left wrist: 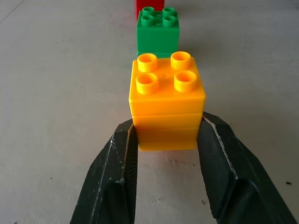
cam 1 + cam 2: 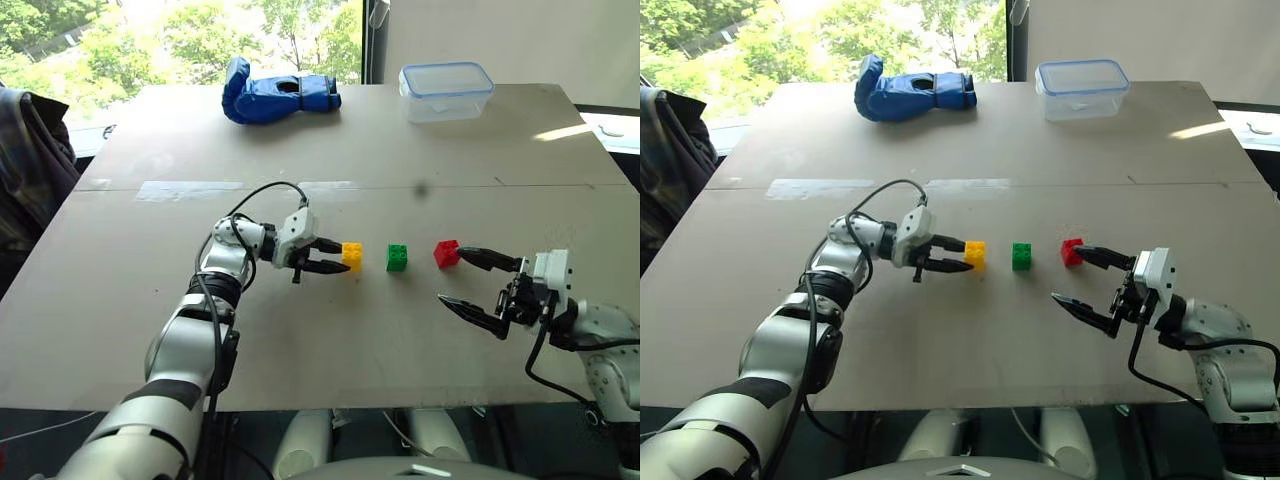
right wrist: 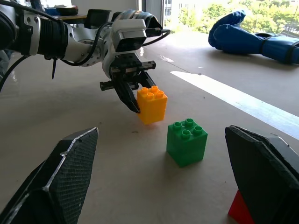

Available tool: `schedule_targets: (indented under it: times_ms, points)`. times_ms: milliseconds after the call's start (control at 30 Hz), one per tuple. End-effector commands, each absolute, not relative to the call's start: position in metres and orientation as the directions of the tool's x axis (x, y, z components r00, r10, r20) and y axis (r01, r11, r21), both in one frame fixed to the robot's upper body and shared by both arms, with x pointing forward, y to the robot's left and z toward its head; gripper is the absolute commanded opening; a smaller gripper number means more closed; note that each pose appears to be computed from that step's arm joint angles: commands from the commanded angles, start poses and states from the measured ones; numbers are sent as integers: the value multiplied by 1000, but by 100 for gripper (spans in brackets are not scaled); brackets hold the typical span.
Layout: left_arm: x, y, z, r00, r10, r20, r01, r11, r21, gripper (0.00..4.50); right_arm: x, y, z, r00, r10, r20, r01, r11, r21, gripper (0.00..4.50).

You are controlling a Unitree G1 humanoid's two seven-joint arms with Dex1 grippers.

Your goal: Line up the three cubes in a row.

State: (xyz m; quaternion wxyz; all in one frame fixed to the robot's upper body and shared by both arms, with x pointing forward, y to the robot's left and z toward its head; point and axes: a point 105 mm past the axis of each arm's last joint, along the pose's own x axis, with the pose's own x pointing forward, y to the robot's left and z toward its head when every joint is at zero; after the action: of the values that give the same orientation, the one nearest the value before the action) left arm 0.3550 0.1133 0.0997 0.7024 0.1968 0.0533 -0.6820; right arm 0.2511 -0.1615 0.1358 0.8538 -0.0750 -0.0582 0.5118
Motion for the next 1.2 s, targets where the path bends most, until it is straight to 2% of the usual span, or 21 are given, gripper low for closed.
schedule_targets:
  times_ms: [33, 433, 1200]
  points:
    - [356, 112, 103, 67, -932, -357, 971, -21, 236, 125, 249, -163, 148, 465, 884, 44, -852, 461, -249, 450]
    - [355, 114, 101, 70, -930, -360, 975, -12, 222, 125, 252, -162, 149, 459, 887, 44, -854, 454, -254, 450]
    - [366, 119, 97, 158, -911, -381, 966, 63, 249, 125, 253, -159, 151, 454, 889, 49, -853, 450, -264, 450]
